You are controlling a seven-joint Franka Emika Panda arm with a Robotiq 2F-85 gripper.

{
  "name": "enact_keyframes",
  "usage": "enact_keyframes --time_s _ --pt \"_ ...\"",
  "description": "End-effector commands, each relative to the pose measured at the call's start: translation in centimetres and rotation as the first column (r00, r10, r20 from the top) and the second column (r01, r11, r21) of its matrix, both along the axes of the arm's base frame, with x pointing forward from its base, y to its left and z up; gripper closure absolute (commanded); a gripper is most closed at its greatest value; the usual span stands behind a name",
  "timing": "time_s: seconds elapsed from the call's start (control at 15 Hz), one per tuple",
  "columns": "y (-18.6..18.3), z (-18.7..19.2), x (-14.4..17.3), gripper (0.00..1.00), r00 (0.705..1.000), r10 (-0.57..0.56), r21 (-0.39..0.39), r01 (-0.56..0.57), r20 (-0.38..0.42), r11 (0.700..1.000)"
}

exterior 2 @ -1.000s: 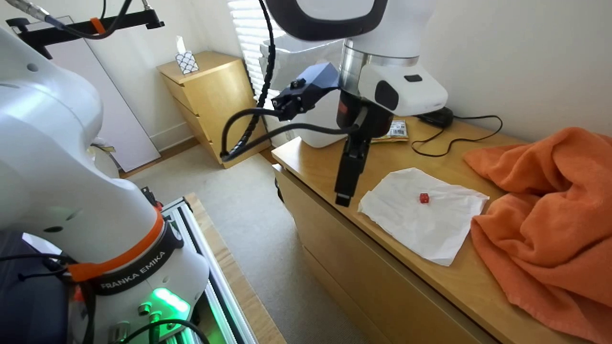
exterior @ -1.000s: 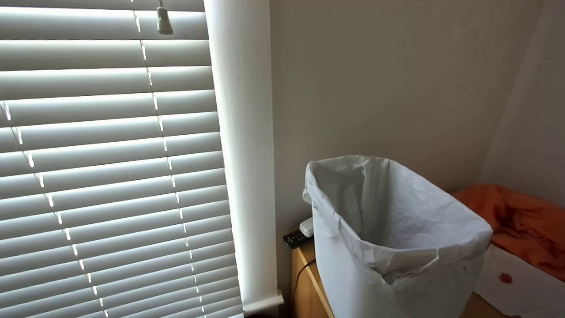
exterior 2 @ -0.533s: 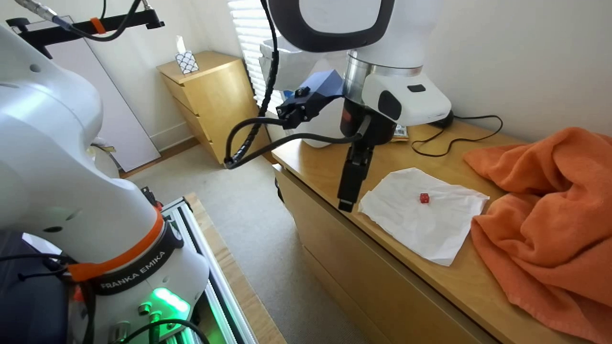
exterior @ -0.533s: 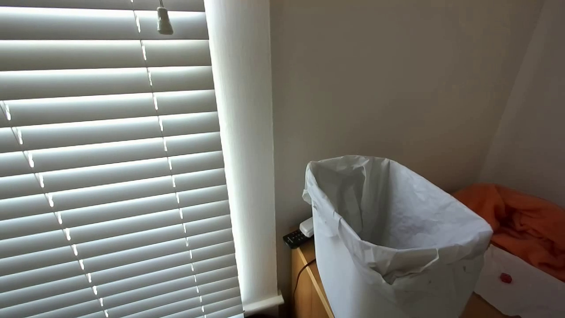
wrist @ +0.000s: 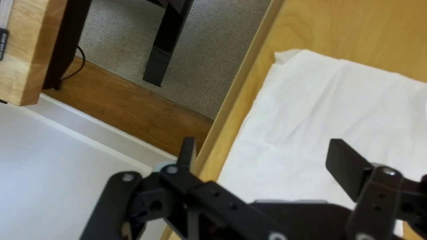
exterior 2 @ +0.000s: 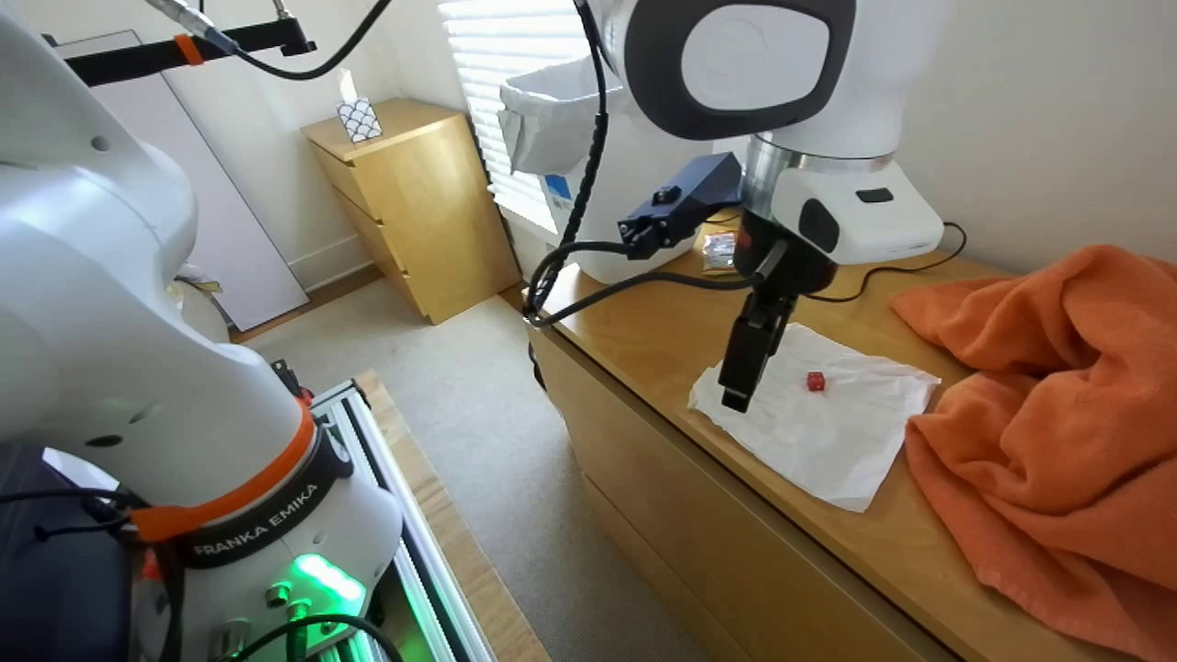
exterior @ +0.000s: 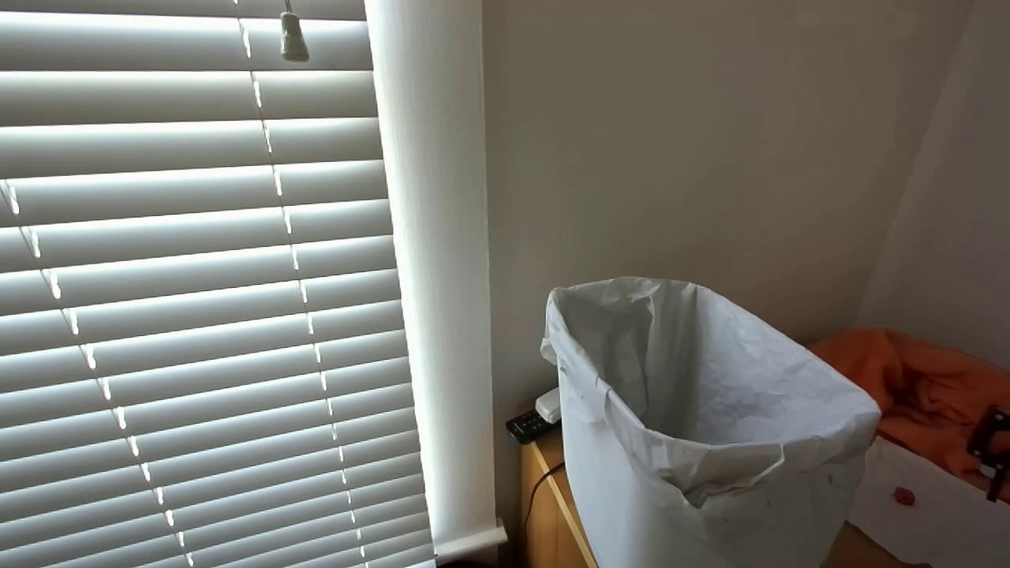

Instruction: Take the dice off of the paper towel and put the paper towel on top of it

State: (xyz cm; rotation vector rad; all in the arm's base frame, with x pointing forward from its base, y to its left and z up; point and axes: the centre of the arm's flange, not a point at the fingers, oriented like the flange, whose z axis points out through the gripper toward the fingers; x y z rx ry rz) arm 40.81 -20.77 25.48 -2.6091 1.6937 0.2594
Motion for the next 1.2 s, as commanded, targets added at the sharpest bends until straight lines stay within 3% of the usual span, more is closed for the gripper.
enact_keyframes --time_s 0.0,0.6,0.8,0.87,1.07,1.13 --pt "-0.9 -2.3 3.9 0.00 0.999 -0.034 -0.025 0.034 -0.003 0.999" --pt "-0.9 -6.9 8.2 0.00 0.999 -0.044 0.004 0.044 0.027 0.999" --pt "-0.9 -7.5 8.8 0.10 0.998 -0.042 0.014 0.041 0.047 0.999" --pt "-1.0 -7.7 9.0 0.07 0.998 -0.037 0.015 0.037 0.050 0.999" --pt "-1.0 -8.1 9.4 0.13 0.998 -0.026 0.016 0.026 0.058 1.000" --pt "-1.0 -8.1 9.6 0.18 0.998 -0.024 0.015 0.023 0.060 1.000"
